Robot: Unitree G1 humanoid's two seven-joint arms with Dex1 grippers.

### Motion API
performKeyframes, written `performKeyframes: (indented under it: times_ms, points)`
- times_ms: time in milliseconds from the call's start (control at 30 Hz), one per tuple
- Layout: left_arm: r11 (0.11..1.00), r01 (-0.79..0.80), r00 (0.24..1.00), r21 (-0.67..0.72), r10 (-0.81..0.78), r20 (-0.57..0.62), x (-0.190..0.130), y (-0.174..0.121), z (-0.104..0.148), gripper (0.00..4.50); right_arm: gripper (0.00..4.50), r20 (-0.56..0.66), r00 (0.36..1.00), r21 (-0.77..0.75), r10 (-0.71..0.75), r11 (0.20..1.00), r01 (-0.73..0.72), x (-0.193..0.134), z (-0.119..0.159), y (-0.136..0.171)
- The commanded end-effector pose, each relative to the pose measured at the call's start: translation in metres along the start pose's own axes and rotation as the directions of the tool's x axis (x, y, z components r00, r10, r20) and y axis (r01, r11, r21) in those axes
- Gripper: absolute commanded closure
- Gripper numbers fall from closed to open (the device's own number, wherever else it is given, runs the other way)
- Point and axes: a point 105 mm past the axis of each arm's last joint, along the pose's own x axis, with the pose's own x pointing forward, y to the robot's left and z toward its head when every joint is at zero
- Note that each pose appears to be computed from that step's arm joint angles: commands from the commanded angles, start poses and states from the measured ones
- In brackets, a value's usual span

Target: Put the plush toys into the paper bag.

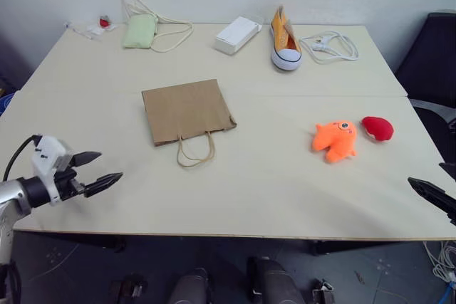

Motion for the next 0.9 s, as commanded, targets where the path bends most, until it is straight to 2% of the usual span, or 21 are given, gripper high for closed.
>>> performKeyframes:
  times_ms: [33, 233, 400, 533, 667, 800, 900]
  points:
    - [0.973, 0.149, 0.988, 0.179, -0.152, 0.003, 0.018, -0.016, 0.032, 0.01, 0.07, 0.04, 0.985, -0.057, 0.165, 0.985, -0.162, 0.017, 0.026, 0.038]
    - [0.815, 0.39, 0.918, 0.427, -0.377, -0.119, 0.067, -0.039, 0.044, 0.01, 0.07, 0.051, 0.894, -0.146, 0.446, 0.889, -0.435, 0.047, 0.043, 0.113]
    - [0.729, 0.411, 0.901, 0.548, -0.416, -0.123, 0.109, -0.042, 0.05, 0.01, 0.07, 0.059, 0.807, -0.202, 0.587, 0.799, -0.567, 0.063, 0.045, 0.157]
    - [0.681, 0.407, 0.892, 0.609, -0.439, -0.107, 0.13, -0.047, 0.051, 0.01, 0.07, 0.077, 0.778, -0.224, 0.623, 0.772, -0.595, 0.077, 0.046, 0.174]
    - [0.684, 0.402, 0.886, 0.608, -0.457, -0.071, 0.141, -0.05, 0.05, 0.89, 0.0, 0.091, 0.782, -0.233, 0.616, 0.777, -0.585, 0.093, 0.043, 0.179]
    - [0.68, 0.421, 0.871, 0.6, -0.487, -0.058, 0.147, -0.057, 0.044, 2.18, 0.0, 0.111, 0.791, -0.227, 0.602, 0.79, -0.57, 0.107, 0.04, 0.183]
    - [0.711, 0.406, 0.872, 0.574, -0.489, -0.012, 0.151, -0.061, 0.045, 3.24, 0.0, 0.139, 0.796, -0.207, 0.589, 0.803, -0.558, 0.113, 0.041, 0.184]
